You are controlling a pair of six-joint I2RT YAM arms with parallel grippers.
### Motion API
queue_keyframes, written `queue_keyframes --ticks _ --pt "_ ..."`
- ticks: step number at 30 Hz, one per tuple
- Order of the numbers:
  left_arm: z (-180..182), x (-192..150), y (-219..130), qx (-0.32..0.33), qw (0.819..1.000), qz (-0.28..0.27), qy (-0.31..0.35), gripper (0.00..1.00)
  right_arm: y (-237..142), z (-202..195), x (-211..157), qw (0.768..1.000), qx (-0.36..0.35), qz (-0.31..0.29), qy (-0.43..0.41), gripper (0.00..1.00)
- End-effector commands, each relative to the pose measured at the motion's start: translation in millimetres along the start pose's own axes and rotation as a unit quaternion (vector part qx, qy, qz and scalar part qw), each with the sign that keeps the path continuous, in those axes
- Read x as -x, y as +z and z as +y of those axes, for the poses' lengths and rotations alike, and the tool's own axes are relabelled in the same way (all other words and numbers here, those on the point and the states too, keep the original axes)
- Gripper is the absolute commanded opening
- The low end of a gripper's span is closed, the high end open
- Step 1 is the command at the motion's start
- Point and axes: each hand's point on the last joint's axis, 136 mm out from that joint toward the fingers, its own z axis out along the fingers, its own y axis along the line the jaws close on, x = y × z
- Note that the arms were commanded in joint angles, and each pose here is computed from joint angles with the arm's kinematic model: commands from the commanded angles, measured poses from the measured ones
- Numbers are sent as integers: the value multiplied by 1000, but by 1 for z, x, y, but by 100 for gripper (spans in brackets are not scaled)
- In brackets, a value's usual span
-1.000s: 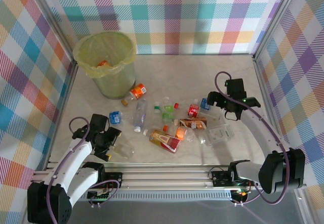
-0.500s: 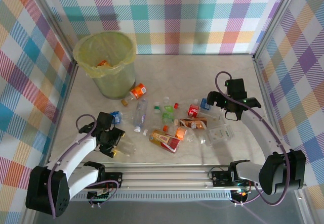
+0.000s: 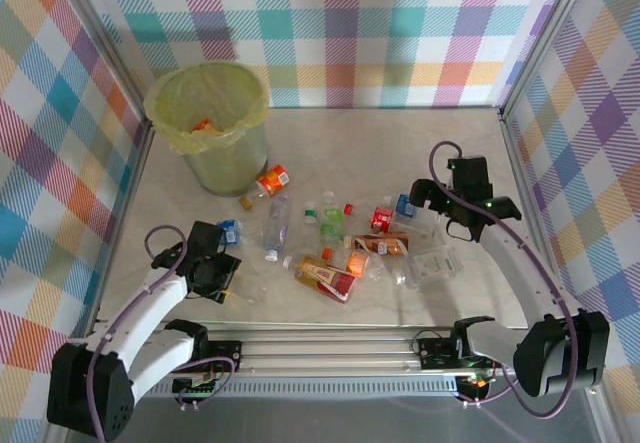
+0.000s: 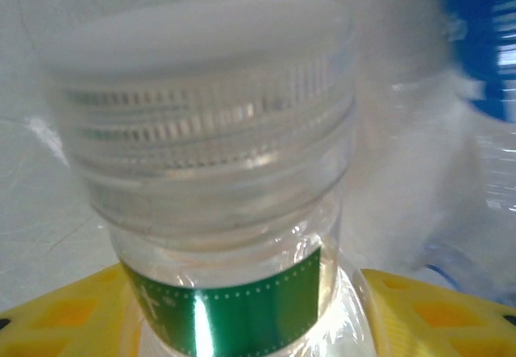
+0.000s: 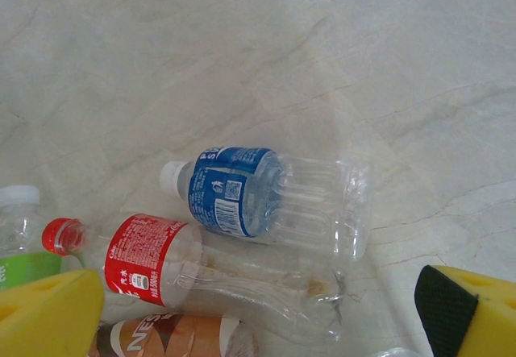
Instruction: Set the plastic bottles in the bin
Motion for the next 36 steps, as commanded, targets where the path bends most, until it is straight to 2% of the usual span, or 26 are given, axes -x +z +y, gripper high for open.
queue_keyframes --ticks 1,8,17,27,30,36 --pt "-9 13 -29 -17 998 -46 29 51 -7 0 -1 1000 1 -8 3 100" --pt "-47 34 -92 -89 985 -118 94 49 -13 -2 3 1000 -9 -5 1 100" --pt "-112 45 -168 -181 950 -177 181 47 -18 -6 11 999 -23 -22 36 100" --pt "-230 65 -253 -289 882 -267 259 44 -24 -10 13 998 -38 -18 51 100" --pt "-265 79 -264 -298 867 -294 269 44 -26 -6 12 998 -26 -16 55 100" --pt "-330 120 -284 -305 849 -328 280 44 -31 -7 13 997 -28 -17 72 100"
